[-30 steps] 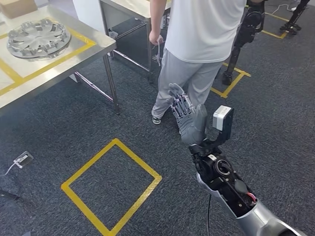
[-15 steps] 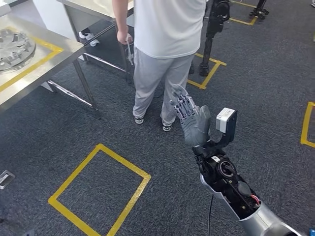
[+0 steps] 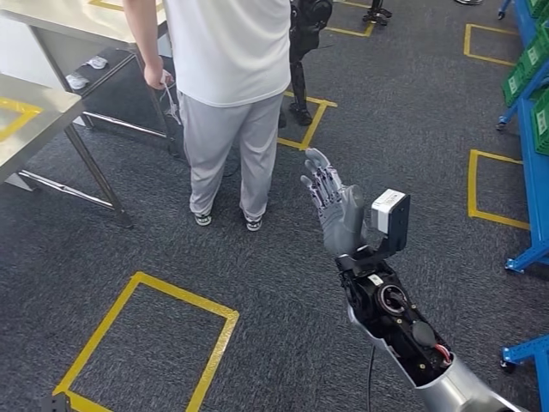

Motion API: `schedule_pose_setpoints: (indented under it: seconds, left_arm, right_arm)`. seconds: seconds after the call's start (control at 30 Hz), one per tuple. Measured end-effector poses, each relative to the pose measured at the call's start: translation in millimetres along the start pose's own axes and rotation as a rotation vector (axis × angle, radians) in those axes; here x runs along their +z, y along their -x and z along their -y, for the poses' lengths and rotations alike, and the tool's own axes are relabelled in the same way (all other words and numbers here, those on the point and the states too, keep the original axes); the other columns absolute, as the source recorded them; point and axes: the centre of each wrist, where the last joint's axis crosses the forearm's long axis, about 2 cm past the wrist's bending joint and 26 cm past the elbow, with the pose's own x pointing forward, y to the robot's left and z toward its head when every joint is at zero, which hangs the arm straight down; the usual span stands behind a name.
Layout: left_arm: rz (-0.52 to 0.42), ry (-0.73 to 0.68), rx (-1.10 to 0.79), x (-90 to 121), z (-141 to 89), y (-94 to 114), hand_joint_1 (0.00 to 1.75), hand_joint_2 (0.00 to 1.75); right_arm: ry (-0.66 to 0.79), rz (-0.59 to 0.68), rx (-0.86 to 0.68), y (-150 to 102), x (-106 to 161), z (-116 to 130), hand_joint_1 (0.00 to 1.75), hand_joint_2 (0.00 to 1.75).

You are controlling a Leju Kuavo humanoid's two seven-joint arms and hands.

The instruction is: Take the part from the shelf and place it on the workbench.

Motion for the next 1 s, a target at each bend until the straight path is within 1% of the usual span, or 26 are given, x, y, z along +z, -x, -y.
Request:
schedule_pose_setpoints:
  seconds: [0.23, 0.5, 0.7, 1.0]
  left_arm:
    - [0.002, 0.011, -0.003, 2, 5, 0, 0.00, 0.00]
    - [0.013, 0.012, -0.002, 2, 8, -2, 0.00, 0.00]
    - [0.008, 0.010, -0.010, 4, 8, 2, 0.00, 0.00]
    - [0.020, 0.016, -0.016, 3, 11, -3, 0.00, 0.00]
  right_arm:
    - [0.019, -0.017, 0.010, -1, 11, 2, 0.00, 0.00]
    - [0.031, -0.017, 0.013, -8, 24, -1, 0.00, 0.00]
    - [0.034, -0.015, 0.011, -11, 27, -1, 0.00, 0.00]
    - [0.043, -0.012, 0.025, -13, 31, 0, 0.00, 0.00]
